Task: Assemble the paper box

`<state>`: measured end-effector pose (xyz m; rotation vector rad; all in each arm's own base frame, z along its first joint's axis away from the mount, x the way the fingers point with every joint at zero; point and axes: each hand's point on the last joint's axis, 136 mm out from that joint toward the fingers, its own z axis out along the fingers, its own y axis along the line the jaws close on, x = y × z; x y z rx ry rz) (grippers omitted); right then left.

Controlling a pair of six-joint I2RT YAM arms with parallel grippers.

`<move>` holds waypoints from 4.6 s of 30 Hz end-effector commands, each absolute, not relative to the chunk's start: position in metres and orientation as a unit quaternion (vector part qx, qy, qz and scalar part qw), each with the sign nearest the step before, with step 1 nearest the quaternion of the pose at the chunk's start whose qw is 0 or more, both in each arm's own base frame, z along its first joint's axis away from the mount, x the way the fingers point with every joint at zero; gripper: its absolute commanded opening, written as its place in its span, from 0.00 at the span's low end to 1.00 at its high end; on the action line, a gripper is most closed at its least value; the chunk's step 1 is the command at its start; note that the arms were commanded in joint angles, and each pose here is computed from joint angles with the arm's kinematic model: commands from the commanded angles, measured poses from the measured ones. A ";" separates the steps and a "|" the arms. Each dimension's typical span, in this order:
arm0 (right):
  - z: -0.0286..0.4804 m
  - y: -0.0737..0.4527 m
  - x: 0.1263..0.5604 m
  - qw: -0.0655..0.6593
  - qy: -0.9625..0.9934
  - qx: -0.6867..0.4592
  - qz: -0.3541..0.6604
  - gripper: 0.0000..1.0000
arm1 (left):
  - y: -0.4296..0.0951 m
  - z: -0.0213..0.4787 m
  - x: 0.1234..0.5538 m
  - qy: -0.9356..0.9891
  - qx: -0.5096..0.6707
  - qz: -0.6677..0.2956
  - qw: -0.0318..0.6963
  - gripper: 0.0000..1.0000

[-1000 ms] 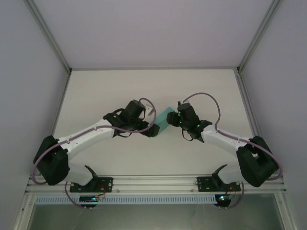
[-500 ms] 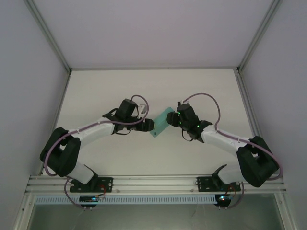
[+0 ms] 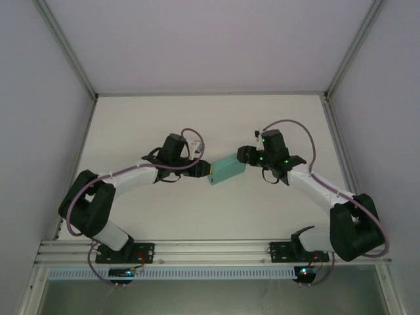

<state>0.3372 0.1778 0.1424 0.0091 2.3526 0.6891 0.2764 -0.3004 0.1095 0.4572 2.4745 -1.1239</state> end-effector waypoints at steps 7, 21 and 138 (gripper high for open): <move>0.116 0.175 0.330 0.290 0.907 0.002 0.305 0.51 | -0.268 0.050 0.255 0.933 0.127 -0.316 0.115 0.32; 0.000 0.136 0.282 0.193 0.917 0.170 0.306 0.03 | -0.264 0.042 0.256 0.941 0.115 -0.300 0.107 0.19; 0.040 0.215 0.371 0.136 0.945 -0.176 0.239 0.55 | -0.318 0.085 0.307 0.905 0.105 -0.392 0.126 0.97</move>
